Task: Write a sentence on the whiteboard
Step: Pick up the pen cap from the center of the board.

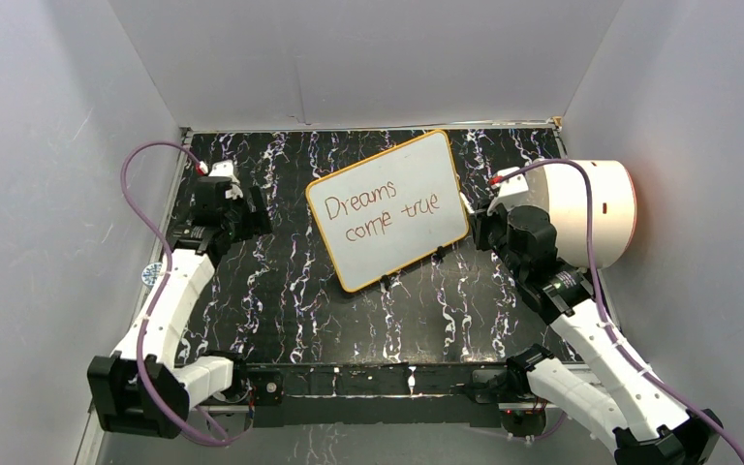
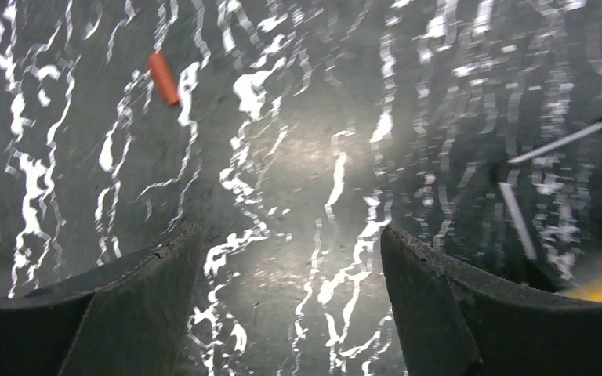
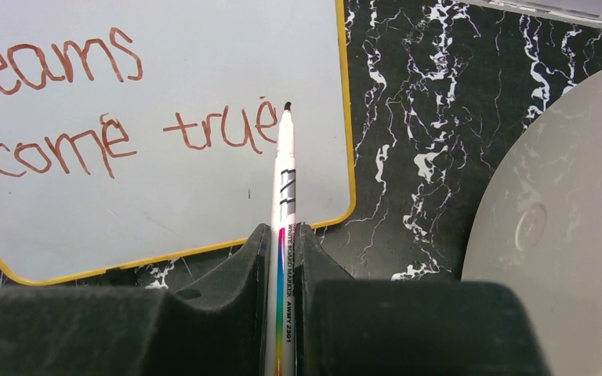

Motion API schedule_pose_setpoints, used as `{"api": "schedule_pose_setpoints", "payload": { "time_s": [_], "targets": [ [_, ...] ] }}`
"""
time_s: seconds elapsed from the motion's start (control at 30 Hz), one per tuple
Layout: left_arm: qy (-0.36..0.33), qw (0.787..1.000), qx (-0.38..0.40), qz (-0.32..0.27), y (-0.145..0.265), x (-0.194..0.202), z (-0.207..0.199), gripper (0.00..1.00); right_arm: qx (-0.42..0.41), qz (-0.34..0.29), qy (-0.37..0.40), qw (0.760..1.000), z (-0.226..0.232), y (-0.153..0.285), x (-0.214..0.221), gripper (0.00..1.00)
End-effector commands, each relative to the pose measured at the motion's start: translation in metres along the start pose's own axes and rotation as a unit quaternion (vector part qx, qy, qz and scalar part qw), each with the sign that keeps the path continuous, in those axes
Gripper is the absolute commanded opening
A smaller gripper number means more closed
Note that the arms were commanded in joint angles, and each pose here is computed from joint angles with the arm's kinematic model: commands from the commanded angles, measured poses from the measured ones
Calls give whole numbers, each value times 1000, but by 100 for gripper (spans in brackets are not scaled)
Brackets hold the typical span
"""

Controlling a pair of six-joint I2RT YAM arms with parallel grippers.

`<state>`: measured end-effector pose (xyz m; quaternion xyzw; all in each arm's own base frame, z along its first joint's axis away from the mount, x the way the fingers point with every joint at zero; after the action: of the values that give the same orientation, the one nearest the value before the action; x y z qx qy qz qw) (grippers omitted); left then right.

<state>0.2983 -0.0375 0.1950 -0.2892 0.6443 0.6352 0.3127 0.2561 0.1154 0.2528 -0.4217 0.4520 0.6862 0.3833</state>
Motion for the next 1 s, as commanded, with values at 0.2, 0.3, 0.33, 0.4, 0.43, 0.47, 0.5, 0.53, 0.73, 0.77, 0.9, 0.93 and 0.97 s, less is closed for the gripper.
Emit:
{"api": "schedule_pose_setpoints", "payload": {
  "time_s": [0.2, 0.3, 0.33, 0.4, 0.43, 0.47, 0.5, 0.53, 0.73, 0.77, 0.9, 0.93, 0.97],
  "targets": [
    [41, 983, -134, 119, -56, 34, 55, 68, -17, -27, -15, 999, 4, 6, -8, 0],
    [49, 977, -150, 143, -75, 32, 64, 61, -20, -27, -16, 999, 5, 7, -8, 0],
    [51, 975, -155, 150, -81, 31, 67, 58, -21, -27, -16, 999, 5, 8, -8, 0],
    [62, 970, -169, 160, -91, 32, 78, 54, -21, -30, -17, 999, 5, 9, -9, 0],
    [66, 969, -175, 164, -96, 32, 83, 52, -21, -30, -17, 999, 4, 9, -9, 0],
    [66, 967, -180, 169, -101, 33, 87, 51, -19, -28, -17, 999, 4, 8, -8, 0],
    [64, 965, -186, 175, -105, 34, 91, 50, -18, -27, -17, 999, 4, 7, -7, 0],
    [61, 963, -190, 181, -109, 36, 93, 49, -17, -22, -16, 999, 4, 6, -5, 0],
    [51, 956, -202, 205, -126, 43, 101, 42, -17, -21, -17, 999, 4, 4, -4, 0],
    [49, 955, -204, 208, -128, 44, 103, 41, -17, -21, -17, 999, 4, 4, -4, 0],
    [50, 955, -195, 218, -142, 48, 102, 36, -15, -20, -16, 1000, 3, 4, -4, 0],
    [51, 955, -192, 220, -145, 48, 101, 35, -14, -21, -16, 1000, 3, 4, -4, 0],
    [51, 955, -191, 221, -148, 47, 101, 34, -15, -21, -16, 1000, 3, 3, -4, 0]
  ]
}}
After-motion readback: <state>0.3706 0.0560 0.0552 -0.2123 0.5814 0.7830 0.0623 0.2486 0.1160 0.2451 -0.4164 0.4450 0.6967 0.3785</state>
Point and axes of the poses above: each gripper's point midway between its finger pads, its own y axis back along the fingers, its own z axis along the line the jaws close on, x = y × z, the point moved 2 cm from there along y, back along the fingers, and after that the axes turned 13 degrees about -y, right-handed, at the moved point
